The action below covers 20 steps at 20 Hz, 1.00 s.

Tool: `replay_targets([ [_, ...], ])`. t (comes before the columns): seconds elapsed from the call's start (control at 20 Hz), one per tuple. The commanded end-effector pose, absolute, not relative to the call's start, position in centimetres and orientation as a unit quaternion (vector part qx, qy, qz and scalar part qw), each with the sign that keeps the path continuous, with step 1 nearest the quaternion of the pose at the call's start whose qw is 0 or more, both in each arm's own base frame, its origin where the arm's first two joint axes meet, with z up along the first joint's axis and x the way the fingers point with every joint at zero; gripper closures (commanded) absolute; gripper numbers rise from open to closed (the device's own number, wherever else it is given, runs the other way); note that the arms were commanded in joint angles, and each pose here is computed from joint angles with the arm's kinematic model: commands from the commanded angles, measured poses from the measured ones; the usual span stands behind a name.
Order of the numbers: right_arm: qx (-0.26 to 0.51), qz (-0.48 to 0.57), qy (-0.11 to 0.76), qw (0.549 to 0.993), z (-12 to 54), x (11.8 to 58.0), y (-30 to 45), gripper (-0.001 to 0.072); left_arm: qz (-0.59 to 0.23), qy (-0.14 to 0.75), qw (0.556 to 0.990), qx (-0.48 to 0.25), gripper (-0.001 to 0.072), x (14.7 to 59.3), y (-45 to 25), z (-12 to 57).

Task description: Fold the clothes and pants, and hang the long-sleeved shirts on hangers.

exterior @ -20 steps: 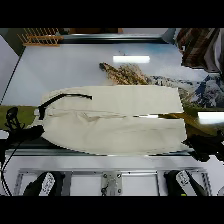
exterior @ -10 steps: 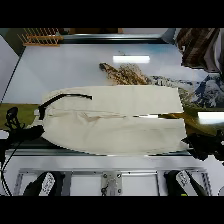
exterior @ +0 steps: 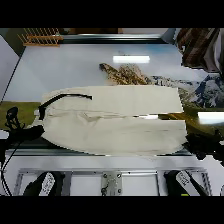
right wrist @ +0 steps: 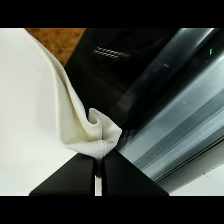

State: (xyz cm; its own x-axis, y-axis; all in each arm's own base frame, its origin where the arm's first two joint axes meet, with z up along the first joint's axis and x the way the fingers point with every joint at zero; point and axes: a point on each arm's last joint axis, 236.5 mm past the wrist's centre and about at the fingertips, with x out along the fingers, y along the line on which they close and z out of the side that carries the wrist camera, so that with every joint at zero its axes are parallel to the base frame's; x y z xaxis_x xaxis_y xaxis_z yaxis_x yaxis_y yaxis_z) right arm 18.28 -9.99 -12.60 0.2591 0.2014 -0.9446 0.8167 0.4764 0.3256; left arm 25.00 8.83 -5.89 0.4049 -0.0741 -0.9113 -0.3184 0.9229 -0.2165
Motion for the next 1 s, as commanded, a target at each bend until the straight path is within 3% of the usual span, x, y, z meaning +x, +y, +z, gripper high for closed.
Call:
replay_targets([
  [0.0,0.445,-0.219,0.575,0.651,-12.2,18.1,-9.6,0.0699,0.075,0.540,0.818,-0.181,0.0695,25.0,8.9,-5.8],
  [0.4,0.386,-0.204,0.566,0.699,-4.2,21.2,-13.9,0.0700,0.049,0.514,0.842,-0.153,0.0695,27.8,9.6,1.6],
  [0.6,0.341,-0.200,0.542,0.742,0.3,25.1,-15.1,0.0700,0.016,0.490,0.865,-0.108,0.0695,30.5,7.8,4.8],
  [0.95,0.289,-0.169,0.547,0.768,3.6,34.2,-15.4,0.0700,0.028,0.512,0.851,-0.113,0.0695,36.1,9.9,6.0],
])
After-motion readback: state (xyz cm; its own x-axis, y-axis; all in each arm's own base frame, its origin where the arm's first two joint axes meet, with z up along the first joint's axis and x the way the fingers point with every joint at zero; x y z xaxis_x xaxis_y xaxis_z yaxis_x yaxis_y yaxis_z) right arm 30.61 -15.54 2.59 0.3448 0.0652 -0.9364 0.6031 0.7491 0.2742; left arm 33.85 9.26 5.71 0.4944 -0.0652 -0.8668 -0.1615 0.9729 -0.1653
